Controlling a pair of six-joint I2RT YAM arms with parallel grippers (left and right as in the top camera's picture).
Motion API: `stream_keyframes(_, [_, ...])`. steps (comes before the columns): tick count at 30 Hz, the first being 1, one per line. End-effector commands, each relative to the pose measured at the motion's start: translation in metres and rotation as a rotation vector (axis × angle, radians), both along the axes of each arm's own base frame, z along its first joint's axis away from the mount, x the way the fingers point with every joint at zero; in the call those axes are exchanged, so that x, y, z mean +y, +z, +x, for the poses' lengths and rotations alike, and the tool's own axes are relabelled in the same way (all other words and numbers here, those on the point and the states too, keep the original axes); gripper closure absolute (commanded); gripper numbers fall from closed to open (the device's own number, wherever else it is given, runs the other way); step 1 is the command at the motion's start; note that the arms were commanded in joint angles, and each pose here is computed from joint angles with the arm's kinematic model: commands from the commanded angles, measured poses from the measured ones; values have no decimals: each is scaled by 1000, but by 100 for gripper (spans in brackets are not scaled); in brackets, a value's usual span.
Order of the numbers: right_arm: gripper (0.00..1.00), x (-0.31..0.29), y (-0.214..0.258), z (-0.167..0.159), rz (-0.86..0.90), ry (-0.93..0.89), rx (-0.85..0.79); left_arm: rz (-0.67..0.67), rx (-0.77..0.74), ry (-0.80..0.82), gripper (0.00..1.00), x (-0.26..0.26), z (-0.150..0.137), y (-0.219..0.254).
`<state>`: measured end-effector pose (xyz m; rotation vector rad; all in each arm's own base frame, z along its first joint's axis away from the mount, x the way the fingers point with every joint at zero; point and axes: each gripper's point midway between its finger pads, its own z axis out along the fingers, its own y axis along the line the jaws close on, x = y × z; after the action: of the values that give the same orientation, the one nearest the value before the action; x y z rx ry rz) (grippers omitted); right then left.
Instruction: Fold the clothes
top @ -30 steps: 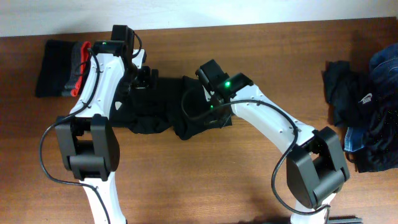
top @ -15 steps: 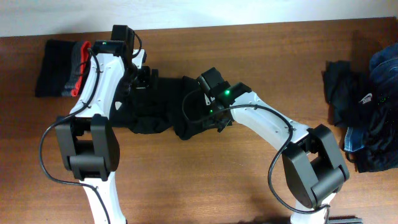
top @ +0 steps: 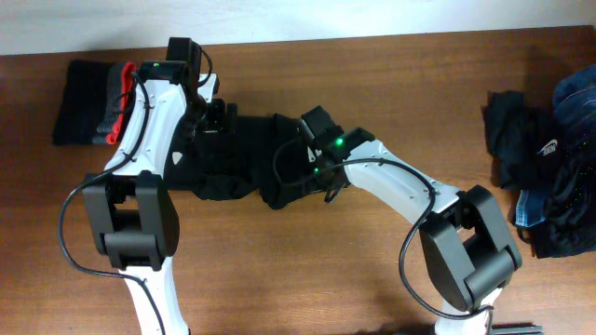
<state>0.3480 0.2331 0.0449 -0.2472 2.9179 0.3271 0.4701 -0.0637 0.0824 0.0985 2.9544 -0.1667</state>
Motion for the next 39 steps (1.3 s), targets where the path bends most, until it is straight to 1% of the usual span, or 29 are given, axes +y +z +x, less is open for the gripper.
stream_keyframes(1, [96,10,-8,-8,13,12,13,0,-60,-10,1,0,7,23])
stream_keyframes(9, [96,16,-11,-6,24,21,-14,0,-60,-10,1,0,7,23])
stream_keyframes(14, [96,10,-12,0,-13,-4,-43,0,-60,-10,1,0,7,23])
stream_keyframes(23, [96,11,-17,1,-12,-9,-40,0,-60,-10,1,0,7,23])
stream_keyframes(31, [96,13,-34,4,-20,-9,-28,0,-60,-10,1,0,7,23])
stream_keyframes(39, [96,17,-32,10,-2,-9,-53,0,-60,-10,1,0,7,23])
